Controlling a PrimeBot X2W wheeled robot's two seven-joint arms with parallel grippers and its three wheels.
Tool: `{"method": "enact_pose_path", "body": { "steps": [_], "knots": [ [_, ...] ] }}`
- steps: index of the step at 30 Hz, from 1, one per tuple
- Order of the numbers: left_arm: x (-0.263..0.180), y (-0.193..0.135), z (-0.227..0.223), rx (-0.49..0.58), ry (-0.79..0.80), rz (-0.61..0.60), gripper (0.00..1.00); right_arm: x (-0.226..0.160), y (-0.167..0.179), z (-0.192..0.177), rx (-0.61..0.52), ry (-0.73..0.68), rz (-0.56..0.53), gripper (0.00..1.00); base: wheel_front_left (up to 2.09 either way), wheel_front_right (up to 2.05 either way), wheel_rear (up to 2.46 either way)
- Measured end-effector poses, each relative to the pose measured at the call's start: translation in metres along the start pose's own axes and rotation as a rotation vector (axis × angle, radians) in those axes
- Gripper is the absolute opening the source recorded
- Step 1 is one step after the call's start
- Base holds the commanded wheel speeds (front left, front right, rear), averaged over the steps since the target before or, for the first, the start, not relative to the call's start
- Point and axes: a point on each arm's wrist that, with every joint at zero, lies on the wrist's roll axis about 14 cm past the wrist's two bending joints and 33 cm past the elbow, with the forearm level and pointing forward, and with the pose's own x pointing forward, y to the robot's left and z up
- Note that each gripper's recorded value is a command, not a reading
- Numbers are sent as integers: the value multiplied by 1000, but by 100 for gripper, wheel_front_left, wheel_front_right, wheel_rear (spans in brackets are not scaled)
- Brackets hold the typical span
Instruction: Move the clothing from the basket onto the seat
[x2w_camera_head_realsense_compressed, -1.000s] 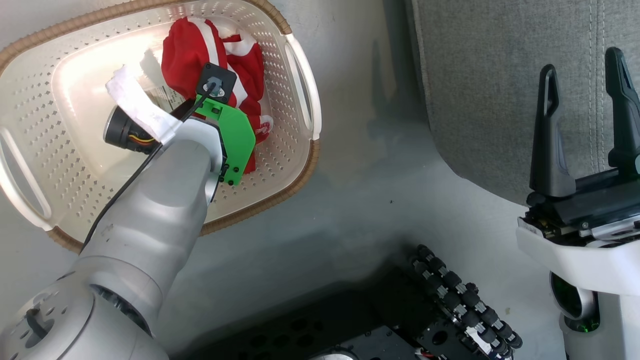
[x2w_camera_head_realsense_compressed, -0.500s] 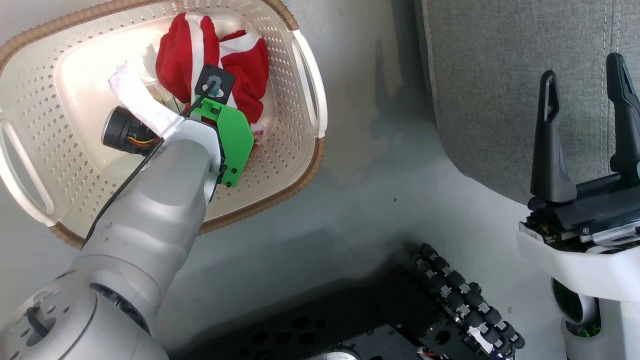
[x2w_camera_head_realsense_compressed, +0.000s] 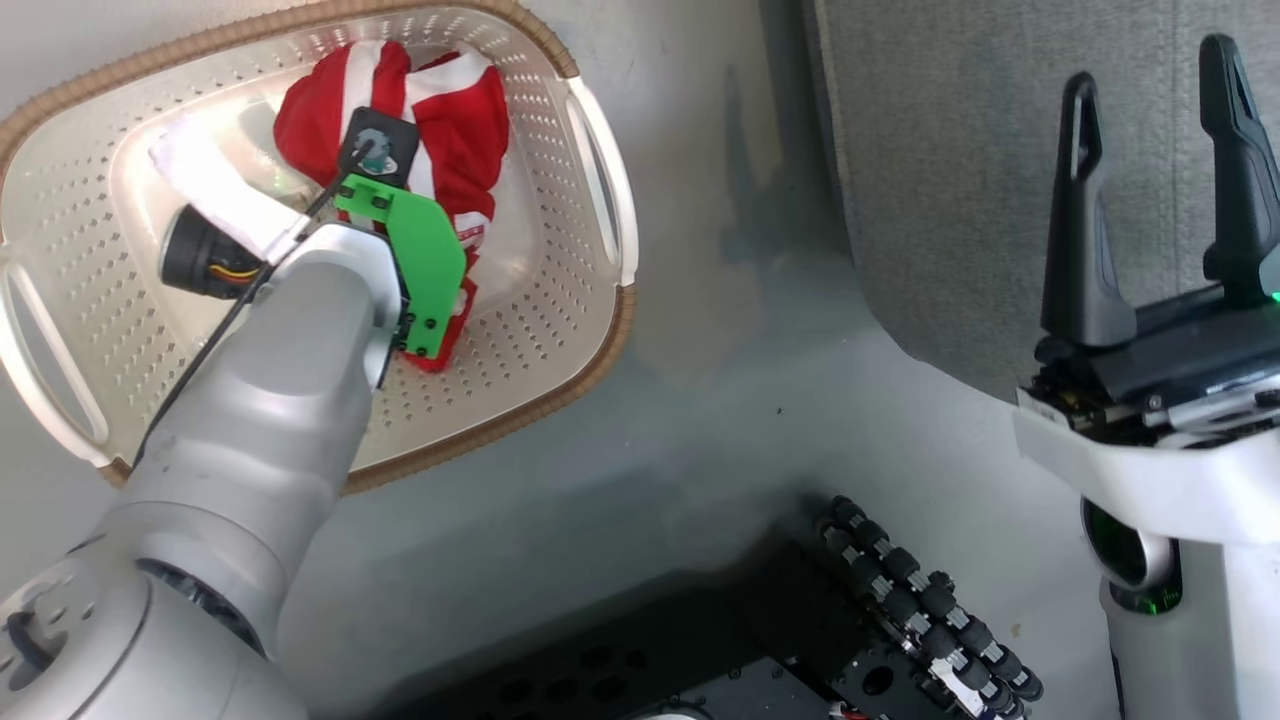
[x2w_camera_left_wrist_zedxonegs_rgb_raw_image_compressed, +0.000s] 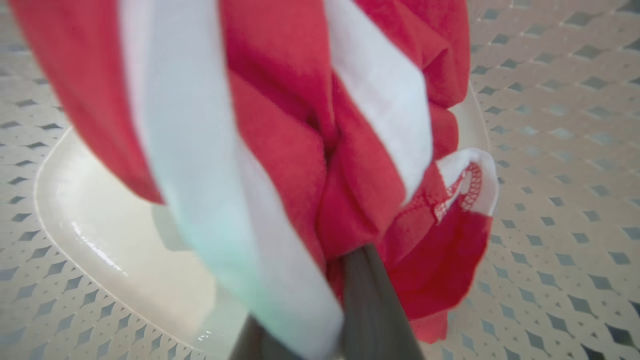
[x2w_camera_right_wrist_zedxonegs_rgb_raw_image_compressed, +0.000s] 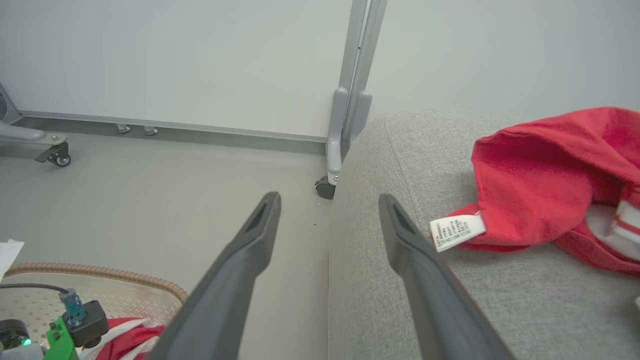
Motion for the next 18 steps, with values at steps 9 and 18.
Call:
{"method": "enact_pose_path", "body": {
  "steps": [9,18],
  "knots": [
    [-16,2,27,-32,-80,9,0,13,-14,32,5,-93,-33,100,0,0,0],
    [-56,-13,32,-30,-153,-17,0,4,-26,72,20,-173,-61,100,0,0,0]
  ]
}}
